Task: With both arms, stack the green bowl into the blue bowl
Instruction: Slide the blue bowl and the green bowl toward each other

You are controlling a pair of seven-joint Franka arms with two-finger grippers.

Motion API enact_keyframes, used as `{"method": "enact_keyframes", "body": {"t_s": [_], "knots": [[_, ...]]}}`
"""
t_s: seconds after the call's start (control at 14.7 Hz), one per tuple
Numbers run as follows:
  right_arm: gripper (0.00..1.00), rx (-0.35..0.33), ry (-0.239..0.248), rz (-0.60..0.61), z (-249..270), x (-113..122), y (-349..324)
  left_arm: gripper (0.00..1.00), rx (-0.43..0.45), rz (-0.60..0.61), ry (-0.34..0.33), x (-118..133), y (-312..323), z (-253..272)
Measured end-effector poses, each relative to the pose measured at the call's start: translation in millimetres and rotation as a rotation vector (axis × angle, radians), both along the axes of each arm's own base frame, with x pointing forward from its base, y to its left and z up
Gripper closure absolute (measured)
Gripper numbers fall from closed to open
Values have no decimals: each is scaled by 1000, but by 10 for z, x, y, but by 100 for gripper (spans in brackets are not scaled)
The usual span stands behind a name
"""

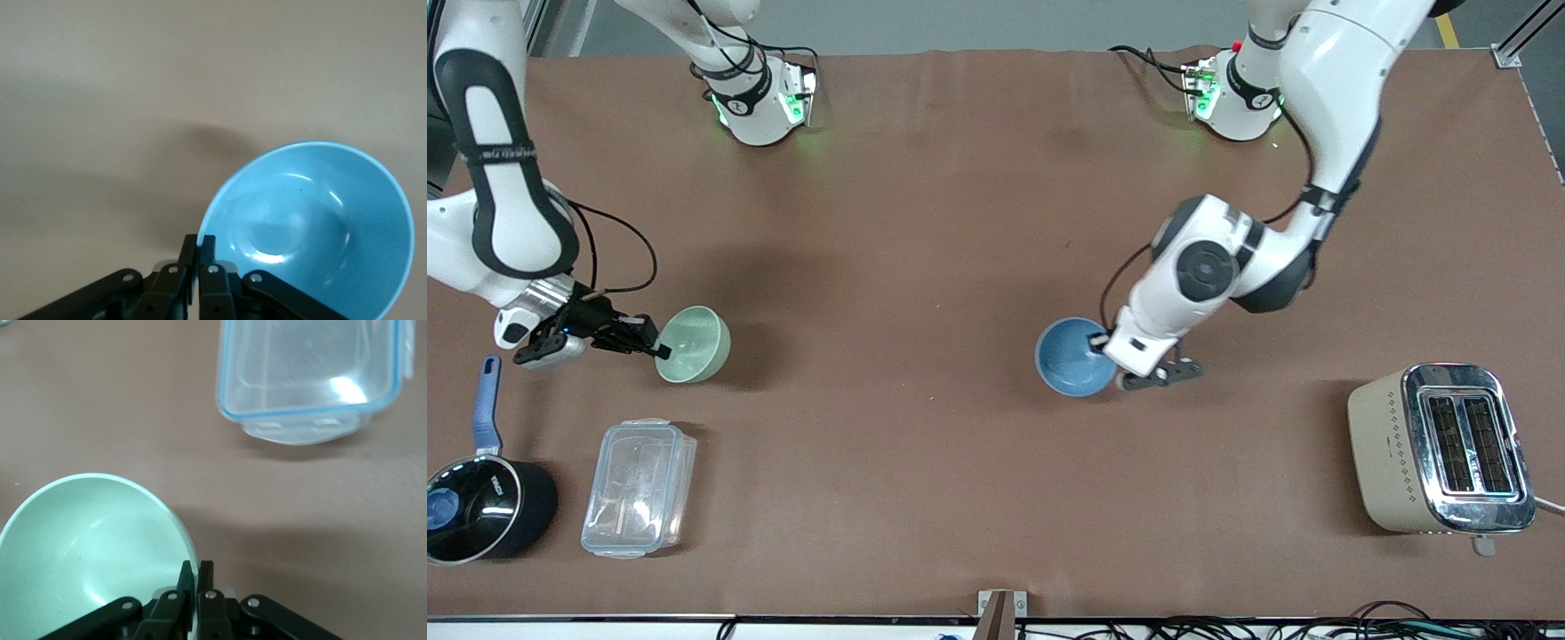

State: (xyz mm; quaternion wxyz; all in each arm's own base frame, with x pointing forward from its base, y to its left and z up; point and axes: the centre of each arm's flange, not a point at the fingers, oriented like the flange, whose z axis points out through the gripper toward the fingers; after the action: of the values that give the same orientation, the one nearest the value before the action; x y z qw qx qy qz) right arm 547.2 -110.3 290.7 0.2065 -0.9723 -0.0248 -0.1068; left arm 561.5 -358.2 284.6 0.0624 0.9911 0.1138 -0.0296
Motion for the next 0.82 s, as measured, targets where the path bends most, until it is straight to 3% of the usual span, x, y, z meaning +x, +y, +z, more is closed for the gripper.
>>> {"method": "enact_keyframes", "body": {"t_s": [0.27, 0.48, 0.82], "knots": [[96, -106, 104, -9, 593, -10, 491, 95, -10, 53, 39, -428, -803, -209], [96, -123, 118, -4, 839, -36, 952, 95, -43, 79, 43, -672, -1170, -494], [96, -123, 200, -75, 856, -116, 1838, 93, -50, 86, 50, -687, -1224, -638]]}}
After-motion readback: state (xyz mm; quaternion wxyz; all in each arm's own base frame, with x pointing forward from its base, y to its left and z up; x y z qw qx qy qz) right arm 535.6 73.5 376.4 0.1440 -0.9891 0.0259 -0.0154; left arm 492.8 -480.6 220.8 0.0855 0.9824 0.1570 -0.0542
